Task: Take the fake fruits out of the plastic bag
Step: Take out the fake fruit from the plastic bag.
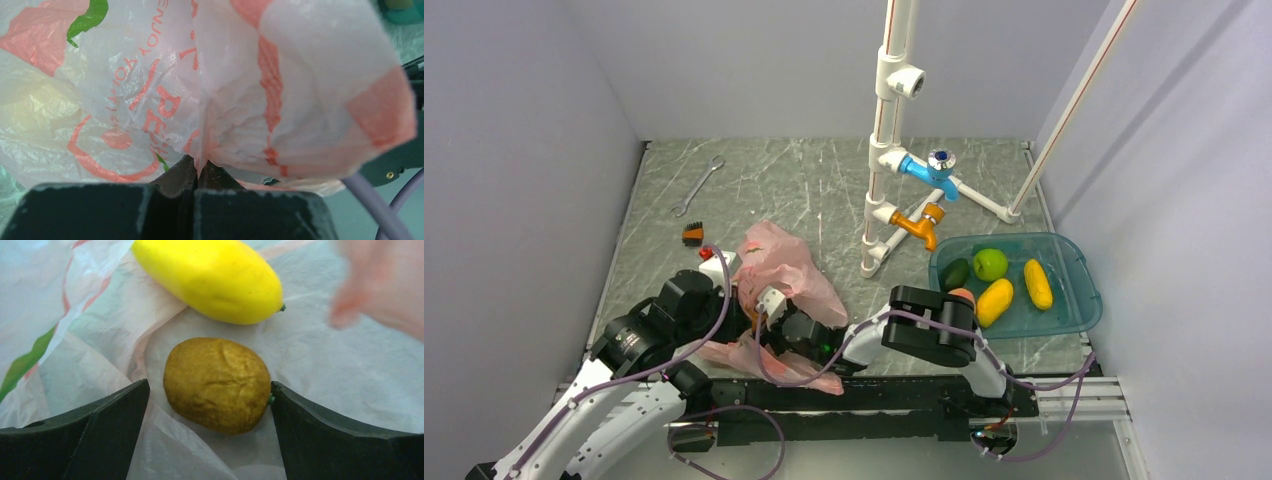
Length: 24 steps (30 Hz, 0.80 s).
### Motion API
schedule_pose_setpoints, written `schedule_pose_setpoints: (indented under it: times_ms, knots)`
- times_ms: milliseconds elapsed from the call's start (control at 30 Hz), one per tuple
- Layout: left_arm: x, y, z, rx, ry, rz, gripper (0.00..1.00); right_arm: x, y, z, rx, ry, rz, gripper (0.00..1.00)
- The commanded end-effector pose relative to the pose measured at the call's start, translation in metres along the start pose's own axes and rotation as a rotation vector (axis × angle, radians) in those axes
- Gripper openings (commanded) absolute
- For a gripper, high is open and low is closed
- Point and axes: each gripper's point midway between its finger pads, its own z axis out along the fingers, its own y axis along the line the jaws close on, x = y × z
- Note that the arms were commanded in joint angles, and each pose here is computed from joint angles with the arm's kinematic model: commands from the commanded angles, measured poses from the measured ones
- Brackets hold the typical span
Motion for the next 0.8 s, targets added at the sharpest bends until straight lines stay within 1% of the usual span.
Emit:
schedule_pose_setpoints:
  times_ms: [0, 67, 133, 333, 367, 400, 433, 467, 500, 600, 700, 767]
  knots:
    - [-0.019, -0.012, -0.003, 0.044, -0.071, -0.021, 0.00, 0.039, -0.005, -0.007, 0.018, 0.097, -0.049, 0.92]
    - [-0.019, -0.012, -0.002, 0.043, -0.069, -0.021, 0.00, 0.036, -0.012, -0.006, 0.055, 0.082, -0.033, 0.89]
    - [-0.019, -0.011, -0.001, 0.035, -0.064, -0.024, 0.00, 0.022, -0.013, -0.003, 0.057, 0.049, -0.024, 0.83]
    - [-0.016, -0.010, 0.006, 0.018, -0.024, -0.023, 0.00, -0.033, -0.009, 0.000, 0.076, -0.058, -0.028, 0.61]
    - [-0.015, -0.010, 0.007, 0.015, -0.017, -0.025, 0.00, -0.043, -0.009, -0.002, 0.082, -0.078, -0.025, 0.56]
    - [-0.014, -0.010, 0.008, 0.013, -0.009, -0.024, 0.00, -0.053, -0.011, -0.003, 0.089, -0.096, -0.020, 0.49]
    - [-0.014, -0.010, 0.009, 0.014, -0.003, -0.024, 0.00, -0.061, -0.014, -0.006, 0.101, -0.115, -0.009, 0.38]
    - [-0.013, -0.010, 0.010, 0.015, -0.001, -0.022, 0.00, -0.070, -0.018, -0.009, 0.110, -0.133, 0.007, 0.31]
    - [-0.013, -0.010, 0.010, 0.016, -0.001, -0.021, 0.00, -0.077, -0.021, -0.013, 0.110, -0.147, 0.020, 0.29]
    - [-0.013, -0.010, 0.010, 0.014, -0.001, -0.020, 0.00, -0.094, -0.031, -0.028, 0.123, -0.181, 0.040, 0.28]
    - [-0.014, -0.009, 0.011, 0.008, 0.000, -0.018, 0.00, -0.103, -0.040, -0.045, 0.154, -0.187, 0.045, 0.20]
    - [-0.015, -0.007, 0.013, -0.007, 0.005, -0.015, 0.00, -0.102, -0.047, -0.060, 0.177, -0.180, 0.053, 0.16]
